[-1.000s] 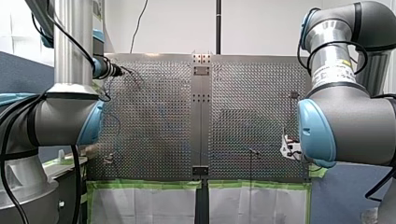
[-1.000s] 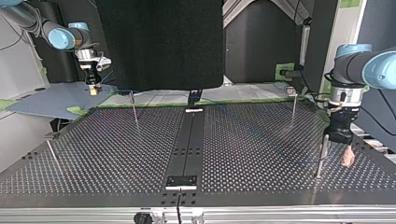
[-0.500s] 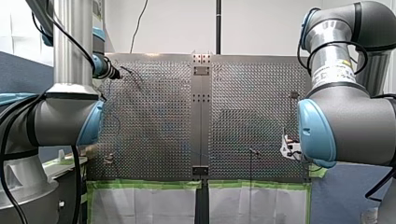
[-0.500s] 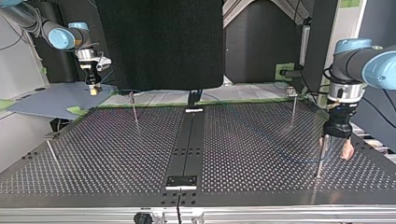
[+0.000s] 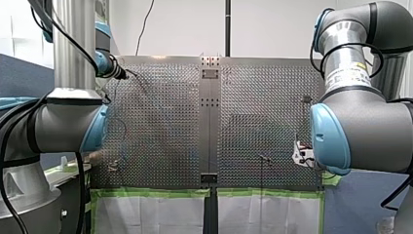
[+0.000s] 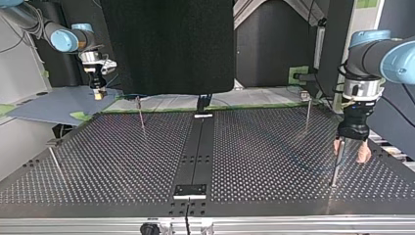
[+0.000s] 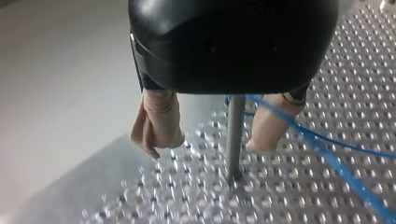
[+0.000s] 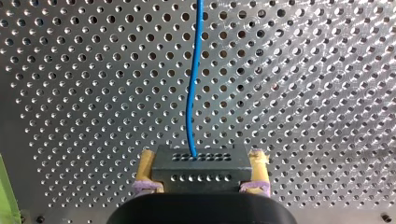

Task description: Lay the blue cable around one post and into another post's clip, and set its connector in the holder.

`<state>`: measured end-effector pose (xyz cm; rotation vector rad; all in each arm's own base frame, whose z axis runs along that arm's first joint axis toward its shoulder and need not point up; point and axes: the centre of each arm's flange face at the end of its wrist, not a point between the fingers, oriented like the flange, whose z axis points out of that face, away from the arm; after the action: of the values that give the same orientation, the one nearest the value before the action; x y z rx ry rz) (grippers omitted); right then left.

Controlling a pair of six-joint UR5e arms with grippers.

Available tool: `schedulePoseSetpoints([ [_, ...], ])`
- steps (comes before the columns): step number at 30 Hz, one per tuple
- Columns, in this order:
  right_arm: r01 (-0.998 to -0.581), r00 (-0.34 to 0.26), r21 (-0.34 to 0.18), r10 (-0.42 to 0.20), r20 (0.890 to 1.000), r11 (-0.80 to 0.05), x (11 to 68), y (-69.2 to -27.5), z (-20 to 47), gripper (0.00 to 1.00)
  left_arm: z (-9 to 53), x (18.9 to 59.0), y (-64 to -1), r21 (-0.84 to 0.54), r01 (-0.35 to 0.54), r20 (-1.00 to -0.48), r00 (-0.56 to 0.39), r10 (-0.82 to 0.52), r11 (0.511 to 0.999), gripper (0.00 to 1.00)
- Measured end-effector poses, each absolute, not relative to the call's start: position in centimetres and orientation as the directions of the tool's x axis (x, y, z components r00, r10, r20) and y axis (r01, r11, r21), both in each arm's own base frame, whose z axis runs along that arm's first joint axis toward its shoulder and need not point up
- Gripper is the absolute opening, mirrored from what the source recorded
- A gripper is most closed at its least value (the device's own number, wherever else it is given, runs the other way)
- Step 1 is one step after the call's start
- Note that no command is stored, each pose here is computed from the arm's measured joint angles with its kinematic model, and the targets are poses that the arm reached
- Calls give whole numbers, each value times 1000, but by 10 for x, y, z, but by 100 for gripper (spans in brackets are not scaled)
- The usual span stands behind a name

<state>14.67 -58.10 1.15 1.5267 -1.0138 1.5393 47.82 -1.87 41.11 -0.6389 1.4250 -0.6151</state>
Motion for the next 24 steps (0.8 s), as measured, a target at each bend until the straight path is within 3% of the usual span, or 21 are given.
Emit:
schedulePoseSetpoints([
  [24,-905,-28,-38,-31,999,-423,147,-581,11,0,435,440,-49,-717,52,-694,35,-719,695,100],
])
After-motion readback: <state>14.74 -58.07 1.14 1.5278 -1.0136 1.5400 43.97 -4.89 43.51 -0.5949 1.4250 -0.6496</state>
